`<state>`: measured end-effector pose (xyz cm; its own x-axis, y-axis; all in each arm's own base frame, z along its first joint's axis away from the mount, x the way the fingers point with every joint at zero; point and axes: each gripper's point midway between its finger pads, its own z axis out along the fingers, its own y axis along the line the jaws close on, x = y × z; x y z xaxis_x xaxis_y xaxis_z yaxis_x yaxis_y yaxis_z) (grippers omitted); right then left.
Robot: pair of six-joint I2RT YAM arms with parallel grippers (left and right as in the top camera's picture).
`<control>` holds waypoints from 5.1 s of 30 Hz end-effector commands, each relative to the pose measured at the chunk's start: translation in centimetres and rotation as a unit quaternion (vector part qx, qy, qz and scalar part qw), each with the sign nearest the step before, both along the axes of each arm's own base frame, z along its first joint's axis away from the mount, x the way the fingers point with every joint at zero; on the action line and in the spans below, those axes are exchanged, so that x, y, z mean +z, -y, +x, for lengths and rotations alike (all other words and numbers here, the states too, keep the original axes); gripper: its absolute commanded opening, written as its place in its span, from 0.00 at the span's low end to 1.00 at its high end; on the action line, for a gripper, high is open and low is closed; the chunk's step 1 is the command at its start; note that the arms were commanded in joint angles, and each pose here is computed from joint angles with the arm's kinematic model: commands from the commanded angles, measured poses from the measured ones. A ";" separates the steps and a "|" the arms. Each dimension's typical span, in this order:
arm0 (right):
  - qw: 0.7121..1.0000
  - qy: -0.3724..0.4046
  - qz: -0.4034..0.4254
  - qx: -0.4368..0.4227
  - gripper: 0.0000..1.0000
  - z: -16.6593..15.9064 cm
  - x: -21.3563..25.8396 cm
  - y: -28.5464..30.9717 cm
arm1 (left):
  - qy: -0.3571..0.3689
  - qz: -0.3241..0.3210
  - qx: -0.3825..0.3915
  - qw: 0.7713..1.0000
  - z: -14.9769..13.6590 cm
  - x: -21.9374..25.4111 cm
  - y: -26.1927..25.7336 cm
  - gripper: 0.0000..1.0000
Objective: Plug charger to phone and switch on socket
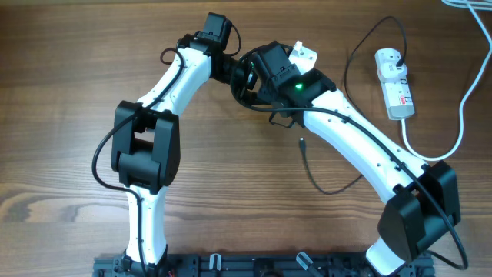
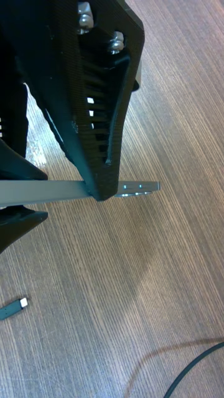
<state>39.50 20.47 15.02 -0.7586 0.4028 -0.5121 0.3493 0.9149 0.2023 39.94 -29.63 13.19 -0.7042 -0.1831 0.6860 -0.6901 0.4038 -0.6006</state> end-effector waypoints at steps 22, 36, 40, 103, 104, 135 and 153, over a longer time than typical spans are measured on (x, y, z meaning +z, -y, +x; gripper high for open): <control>0.946 0.033 0.204 -0.248 0.04 1.9 3.3 2.5 | -0.035 -0.024 0.056 0.998 2.0 2.8 -3.3 0.79; 0.808 -0.082 0.439 -0.383 0.04 1.1 4.1 -3.2 | -0.148 -0.061 0.068 0.985 1.2 4.6 -2.8 0.55; 0.806 -0.087 0.448 -0.377 0.04 1.2 4.3 -3.6 | -0.148 -0.060 0.070 0.985 1.2 4.6 -2.8 0.43; 0.974 0.106 0.191 0.068 1.00 -0.8 13.6 0.7 | 0.212 -0.028 0.017 0.977 5.6 2.6 -6.1 0.04; 0.980 0.091 0.160 0.078 1.00 -1.2 12.7 1.6 | 0.220 -0.028 0.010 0.975 5.4 2.5 -6.1 0.04; 0.946 -0.177 -0.020 0.270 0.79 -7.3 -3.0 4.3 | 0.476 0.089 -0.096 0.870 3.0 8.8 -9.0 0.04; 0.920 -0.219 -0.045 0.322 0.69 -7.8 -5.8 4.4 | 0.459 -0.061 -0.027 0.886 2.4 13.3 -13.6 0.04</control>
<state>31.88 16.10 10.05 -0.9655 -0.2255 -0.1301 -0.2381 0.9670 0.0910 42.90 -15.38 24.91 -0.9818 -0.1289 -0.1393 0.0802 0.3834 -0.9201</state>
